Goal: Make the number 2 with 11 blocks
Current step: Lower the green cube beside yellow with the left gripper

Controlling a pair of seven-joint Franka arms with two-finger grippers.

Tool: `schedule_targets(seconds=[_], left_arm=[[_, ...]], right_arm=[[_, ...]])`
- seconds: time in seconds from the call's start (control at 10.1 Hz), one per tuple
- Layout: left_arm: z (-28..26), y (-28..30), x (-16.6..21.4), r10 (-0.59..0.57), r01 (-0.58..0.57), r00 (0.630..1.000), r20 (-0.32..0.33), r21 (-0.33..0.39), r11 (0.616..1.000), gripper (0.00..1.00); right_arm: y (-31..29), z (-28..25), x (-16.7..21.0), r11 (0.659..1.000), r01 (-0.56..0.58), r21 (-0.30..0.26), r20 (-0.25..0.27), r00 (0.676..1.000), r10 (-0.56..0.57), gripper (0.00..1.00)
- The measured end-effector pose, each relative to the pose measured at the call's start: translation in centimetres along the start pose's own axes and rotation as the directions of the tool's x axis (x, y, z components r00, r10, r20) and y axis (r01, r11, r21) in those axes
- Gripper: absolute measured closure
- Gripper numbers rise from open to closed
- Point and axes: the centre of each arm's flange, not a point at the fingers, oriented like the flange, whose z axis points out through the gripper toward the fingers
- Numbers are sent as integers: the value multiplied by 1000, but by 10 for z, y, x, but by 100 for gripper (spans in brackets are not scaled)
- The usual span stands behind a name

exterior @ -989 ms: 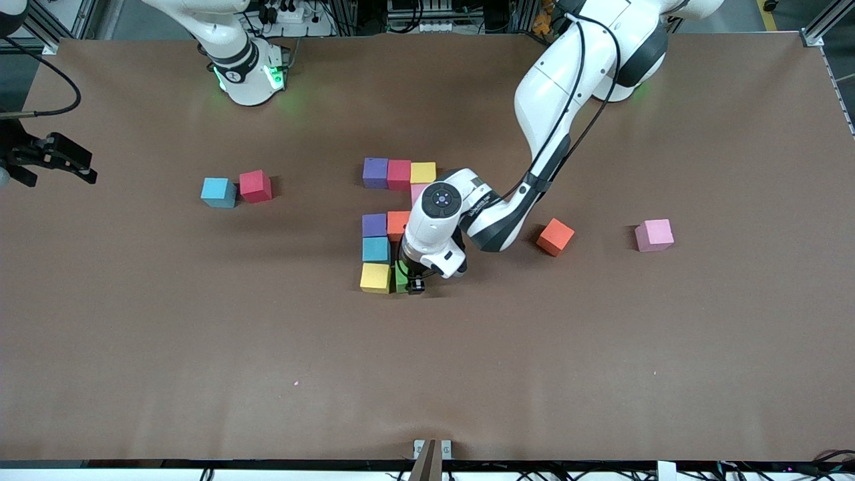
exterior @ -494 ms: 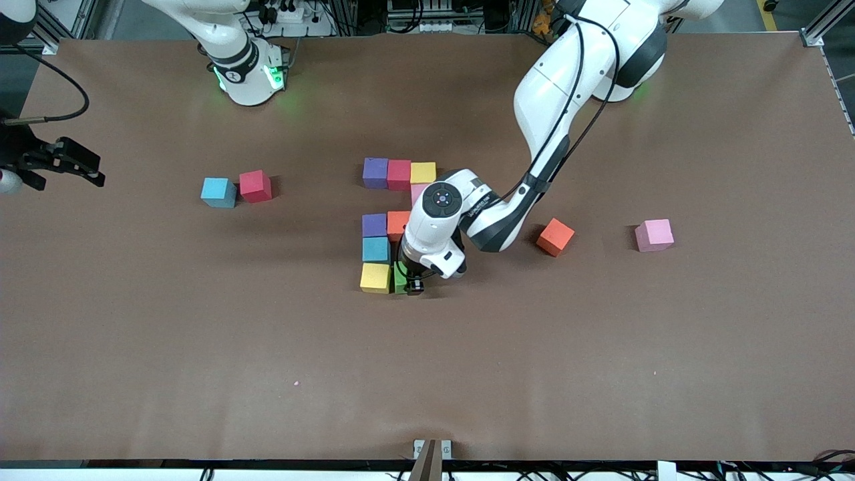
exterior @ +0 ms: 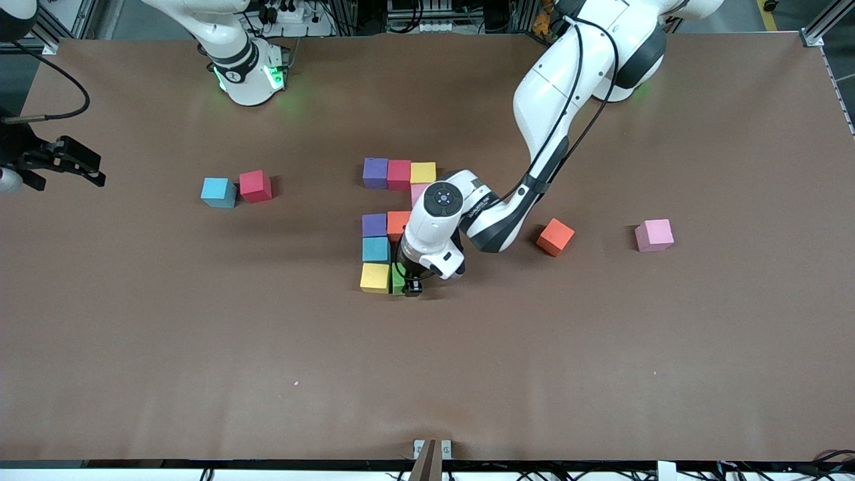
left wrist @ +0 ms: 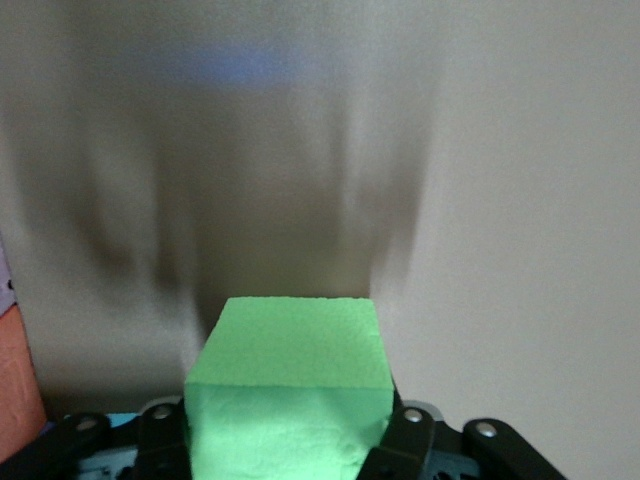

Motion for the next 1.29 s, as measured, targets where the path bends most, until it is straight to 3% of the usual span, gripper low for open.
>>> schedule_targets(seconds=[0.1,0.3,0.4,0.89,1.29], left_arm=[[4,1,3,0,0,1000,0,-4,1000,30],[7,3,6,2,-2,1000,1,-11,1000,5],[5,4,4,4,-4,1000,6,-15,1000,0],[-8,6,-7,35,-34,999,25,-31,999,0],[-29,2,-20,60,-60,998,-1,-3,998,0]], right_arm=[[0,-1,0,1000,0,0,-1,1000,0,0],[-1,0,1,1000,2,0,0,1000,-2,0],[-1,0,1,1000,2,0,0,1000,-2,0],[0,-1,1,1000,0,0,-1,1000,0,0],[-1,-1,1,1000,1,0,-2,1000,-1,0]])
